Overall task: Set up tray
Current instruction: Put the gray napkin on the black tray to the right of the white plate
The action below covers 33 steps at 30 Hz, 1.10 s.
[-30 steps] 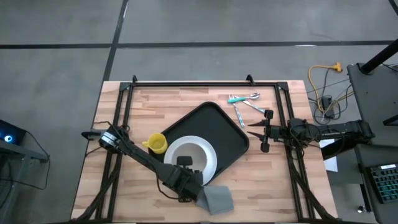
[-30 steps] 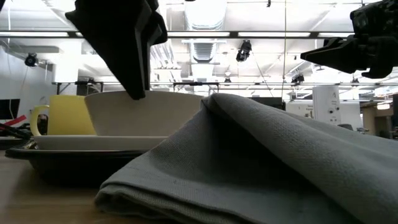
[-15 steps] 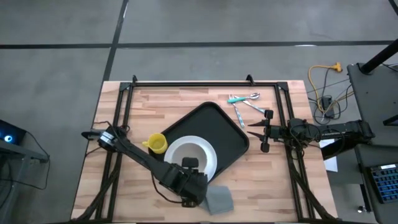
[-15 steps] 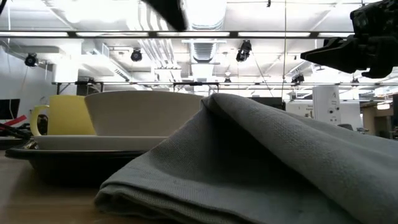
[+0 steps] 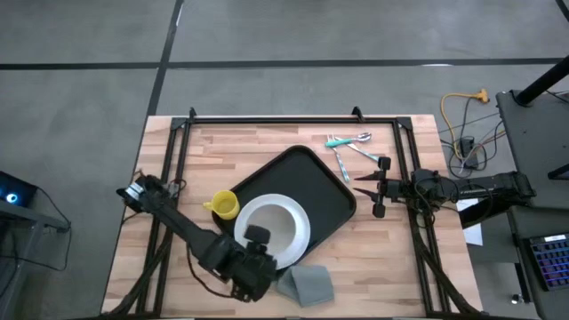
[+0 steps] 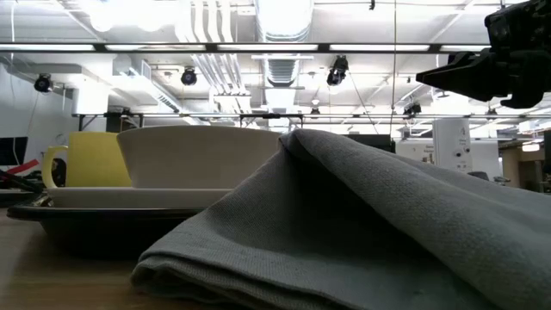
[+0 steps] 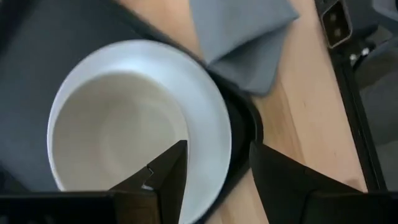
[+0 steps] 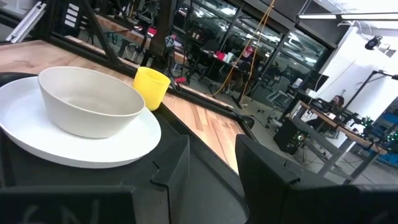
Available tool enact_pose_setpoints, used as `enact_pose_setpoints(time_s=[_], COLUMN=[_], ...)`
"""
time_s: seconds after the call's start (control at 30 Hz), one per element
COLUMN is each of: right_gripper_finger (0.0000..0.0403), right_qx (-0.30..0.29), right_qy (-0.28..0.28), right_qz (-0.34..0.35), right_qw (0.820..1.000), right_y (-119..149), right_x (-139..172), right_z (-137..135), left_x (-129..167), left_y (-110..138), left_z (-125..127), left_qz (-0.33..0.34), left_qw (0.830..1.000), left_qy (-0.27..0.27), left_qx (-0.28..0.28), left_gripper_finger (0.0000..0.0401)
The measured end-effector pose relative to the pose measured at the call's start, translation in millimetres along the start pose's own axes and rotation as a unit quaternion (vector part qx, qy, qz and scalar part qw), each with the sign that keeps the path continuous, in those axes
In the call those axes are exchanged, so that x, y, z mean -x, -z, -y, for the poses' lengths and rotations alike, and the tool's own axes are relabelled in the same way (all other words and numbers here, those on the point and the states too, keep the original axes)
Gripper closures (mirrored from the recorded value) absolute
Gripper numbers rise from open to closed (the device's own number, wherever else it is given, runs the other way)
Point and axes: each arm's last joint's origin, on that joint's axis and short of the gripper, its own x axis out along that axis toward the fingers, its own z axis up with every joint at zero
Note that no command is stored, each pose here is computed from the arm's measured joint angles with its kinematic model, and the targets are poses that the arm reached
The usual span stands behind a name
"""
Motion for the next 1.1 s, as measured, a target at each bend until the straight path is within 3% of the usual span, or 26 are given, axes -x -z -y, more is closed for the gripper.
enact_pose_setpoints(time_s=[0.1, 0.23, 0.4, 0.5, 0.63, 0.83, 0.97, 1.1], right_gripper_finger=[0.028, 0.028, 0.028, 0.028, 0.028, 0.028, 0.028, 0.028], right_qx=[0.0, 0.0, 0.0, 0.0, 0.0, 0.0, 0.0, 0.0], right_qy=[0.0, 0.0, 0.0, 0.0, 0.0, 0.0, 0.0, 0.0], right_qz=[-0.001, 0.0, 0.0, 0.0, 0.0, 0.0, 0.0, 0.0], right_qw=[1.0, 1.0, 1.0, 1.0, 1.0, 1.0, 1.0, 1.0], right_y=[0.2, 0.1, 0.0, 0.1, 0.2, 0.2, 0.1, 0.2], right_x=[0.0, 0.0, 0.0, 0.0, 0.0, 0.0, 0.0, 0.0], right_z=[-0.1, -0.1, -0.1, -0.1, -0.1, -0.1, -0.1, -0.1], left_x=[4.8, 20.2, 37.2, 37.3, 15.7, -5.6, -6.3, -6.5], left_y=[11.9, 26.4, 69.0, 103.3, 144.7, 188.5, 206.1, 216.6], left_z=[-2.6, -12.3, -27.1, -42.3, -57.7, -79.8, -92.0, -99.0], left_qz=[0.01, 0.127, 0.281, 0.333, 0.356, 0.39, 0.435, 0.448], left_qw=[1.0, 0.991, 0.941, 0.923, 0.915, 0.891, 0.872, 0.866], left_qy=[-0.005, 0.033, 0.172, 0.187, 0.186, 0.233, 0.224, 0.221], left_qx=[-0.002, -0.025, -0.078, -0.05, -0.018, 0.005, 0.018, 0.017], left_gripper_finger=[0.0242, 0.0242, 0.0241, 0.0241, 0.0241, 0.0241, 0.0241, 0.0241])
